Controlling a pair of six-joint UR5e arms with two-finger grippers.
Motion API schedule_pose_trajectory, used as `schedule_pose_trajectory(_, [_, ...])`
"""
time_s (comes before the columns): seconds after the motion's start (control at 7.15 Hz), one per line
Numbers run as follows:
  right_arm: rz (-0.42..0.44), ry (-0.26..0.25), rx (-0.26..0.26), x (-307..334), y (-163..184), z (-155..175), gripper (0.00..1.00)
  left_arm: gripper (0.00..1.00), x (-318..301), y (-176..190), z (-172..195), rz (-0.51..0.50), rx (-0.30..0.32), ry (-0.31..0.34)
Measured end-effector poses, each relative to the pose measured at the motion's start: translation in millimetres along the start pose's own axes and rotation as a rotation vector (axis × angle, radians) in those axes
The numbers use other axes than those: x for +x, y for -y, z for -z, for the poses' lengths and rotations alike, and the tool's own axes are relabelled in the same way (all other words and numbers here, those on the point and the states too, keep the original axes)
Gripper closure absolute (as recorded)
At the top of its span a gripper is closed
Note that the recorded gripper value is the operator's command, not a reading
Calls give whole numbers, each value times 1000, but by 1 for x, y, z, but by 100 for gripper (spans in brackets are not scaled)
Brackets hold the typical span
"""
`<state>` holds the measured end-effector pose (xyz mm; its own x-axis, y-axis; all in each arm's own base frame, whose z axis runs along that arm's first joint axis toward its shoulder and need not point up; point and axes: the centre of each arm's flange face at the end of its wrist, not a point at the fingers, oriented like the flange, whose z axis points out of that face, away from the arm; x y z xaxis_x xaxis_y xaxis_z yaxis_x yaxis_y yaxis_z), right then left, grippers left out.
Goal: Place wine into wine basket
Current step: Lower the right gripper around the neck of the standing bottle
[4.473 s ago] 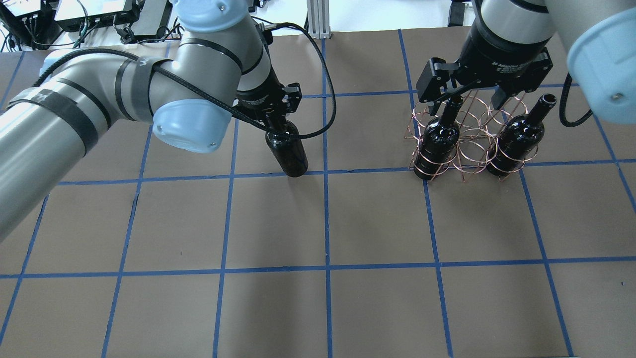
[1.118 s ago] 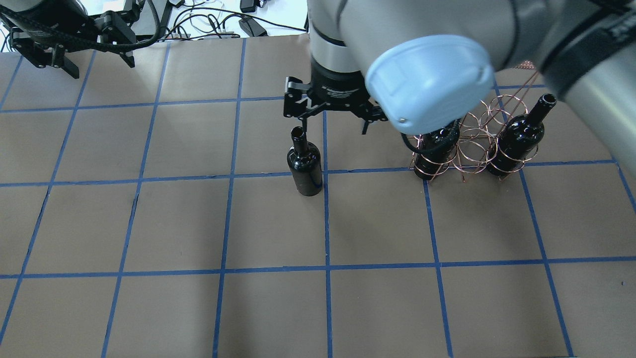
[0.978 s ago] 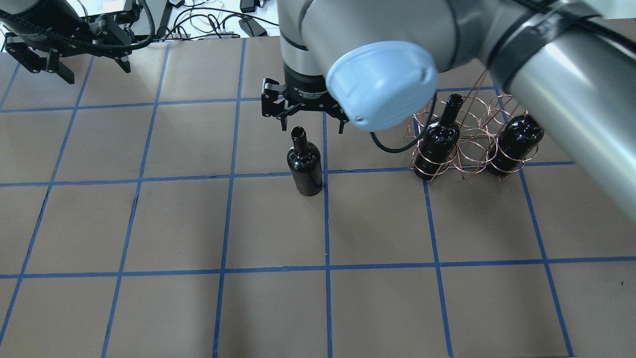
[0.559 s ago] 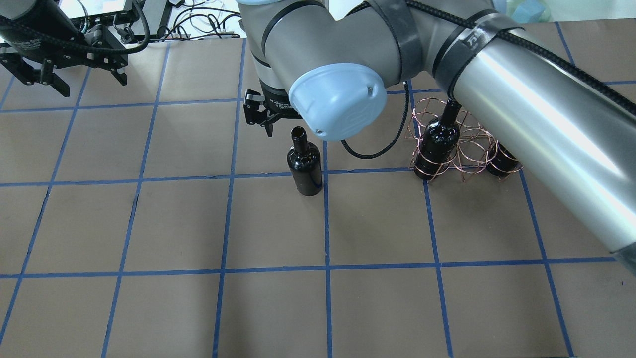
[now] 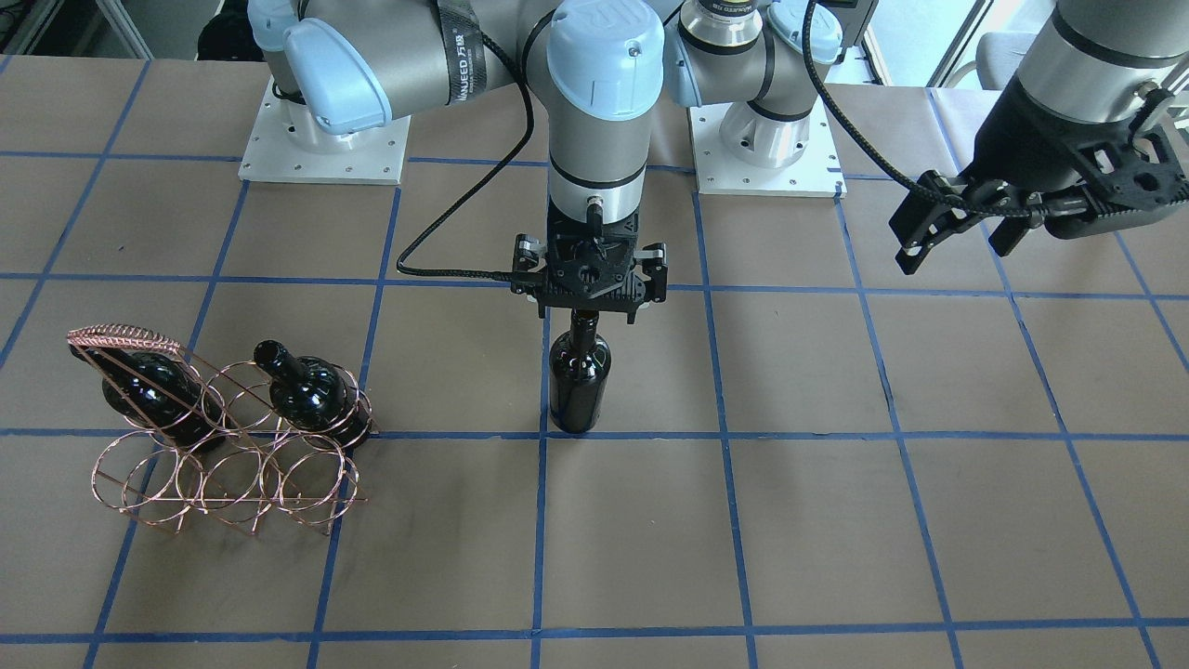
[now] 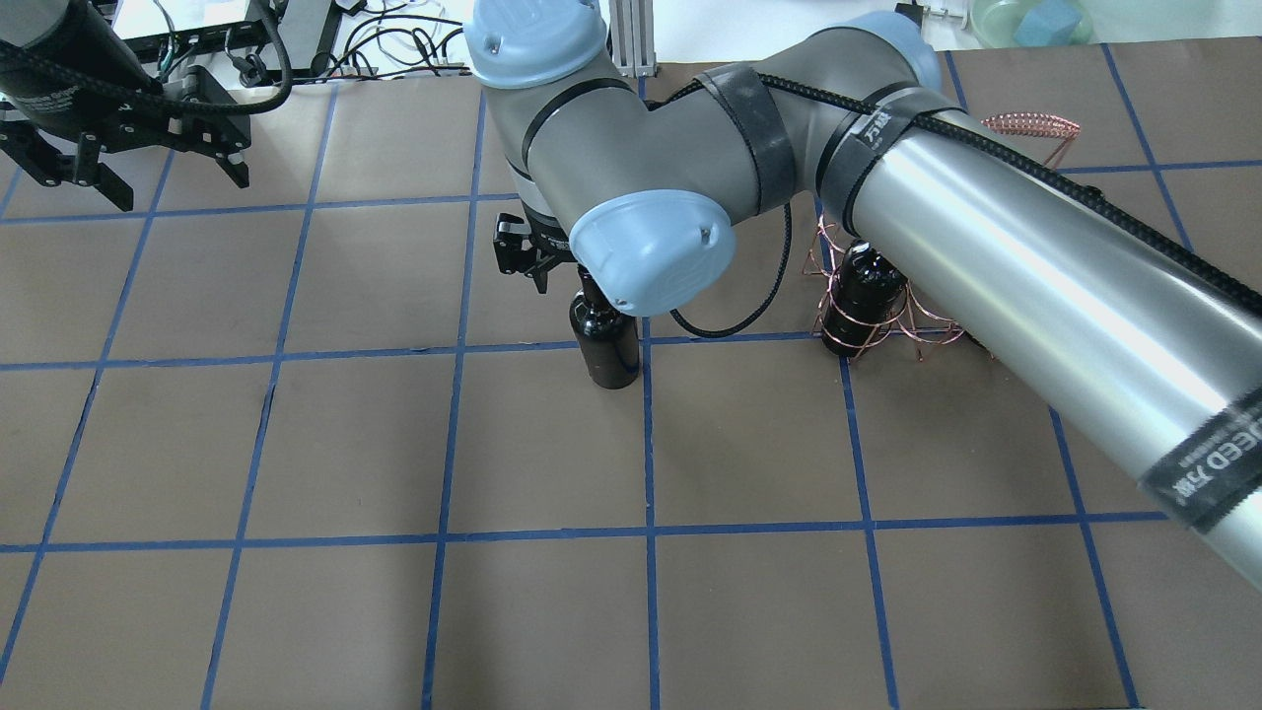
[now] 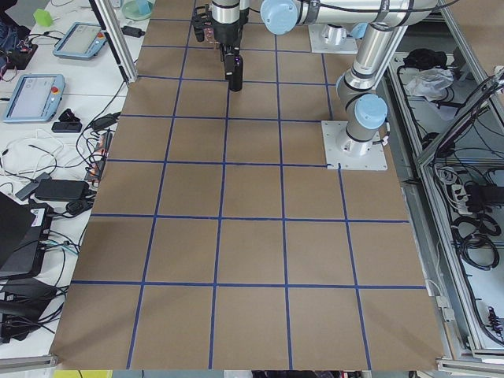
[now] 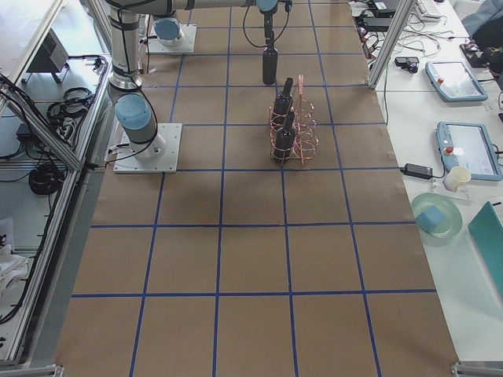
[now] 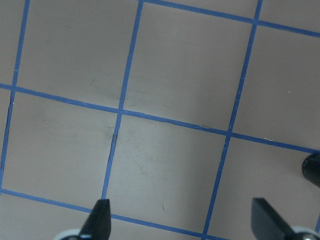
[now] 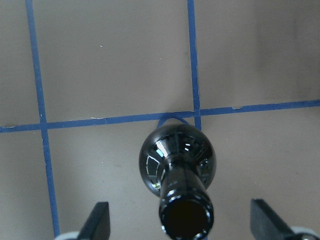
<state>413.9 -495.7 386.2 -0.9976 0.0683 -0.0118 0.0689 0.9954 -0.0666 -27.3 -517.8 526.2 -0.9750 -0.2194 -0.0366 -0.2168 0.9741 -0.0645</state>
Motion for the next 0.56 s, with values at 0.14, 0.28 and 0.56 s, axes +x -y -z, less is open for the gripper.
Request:
schedule_pose_trajectory(0.14, [5,-3,2,0,1,-2,0,0,0,-1,1,-1,-1,3])
schedule_pose_trajectory(0.28, [12,-10,3,2,3,-4,0,0,0,-1,1,-2,-1,9])
schedule_pose_trajectory(0.56, [23,-14,3,6,9,-9,0,0,-1,-3,1,-1,-9,15])
